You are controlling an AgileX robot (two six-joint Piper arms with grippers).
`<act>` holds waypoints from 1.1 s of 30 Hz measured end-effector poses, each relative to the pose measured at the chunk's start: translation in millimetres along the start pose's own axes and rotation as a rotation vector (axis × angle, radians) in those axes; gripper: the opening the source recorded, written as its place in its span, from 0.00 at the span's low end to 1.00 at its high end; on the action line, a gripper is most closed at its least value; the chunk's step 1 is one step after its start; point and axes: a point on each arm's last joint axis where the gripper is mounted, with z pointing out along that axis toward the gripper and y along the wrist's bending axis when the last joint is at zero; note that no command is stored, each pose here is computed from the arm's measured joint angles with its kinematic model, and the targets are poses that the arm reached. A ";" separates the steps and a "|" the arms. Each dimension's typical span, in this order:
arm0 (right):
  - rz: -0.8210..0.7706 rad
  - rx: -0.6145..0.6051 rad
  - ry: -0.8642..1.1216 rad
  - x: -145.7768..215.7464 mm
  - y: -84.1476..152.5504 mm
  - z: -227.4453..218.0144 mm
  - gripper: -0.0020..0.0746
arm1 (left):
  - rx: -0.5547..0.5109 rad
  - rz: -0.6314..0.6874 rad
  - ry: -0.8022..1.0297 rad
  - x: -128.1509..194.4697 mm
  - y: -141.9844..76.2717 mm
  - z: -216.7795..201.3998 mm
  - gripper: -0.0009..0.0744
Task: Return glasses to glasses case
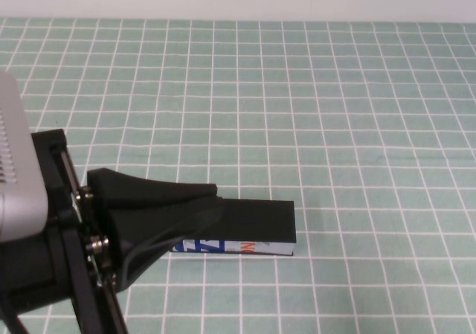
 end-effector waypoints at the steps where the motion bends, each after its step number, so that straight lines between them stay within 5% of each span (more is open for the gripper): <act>1: 0.000 0.000 -0.002 0.5 -0.1 -0.4 0.01 | 0.000 0.000 0.000 0.0 0.0 0.0 0.01; 33: 0.001 0.000 -0.004 1.2 -0.1 -0.7 0.01 | -0.023 -0.011 -0.029 -1.1 -0.2 -4.9 0.01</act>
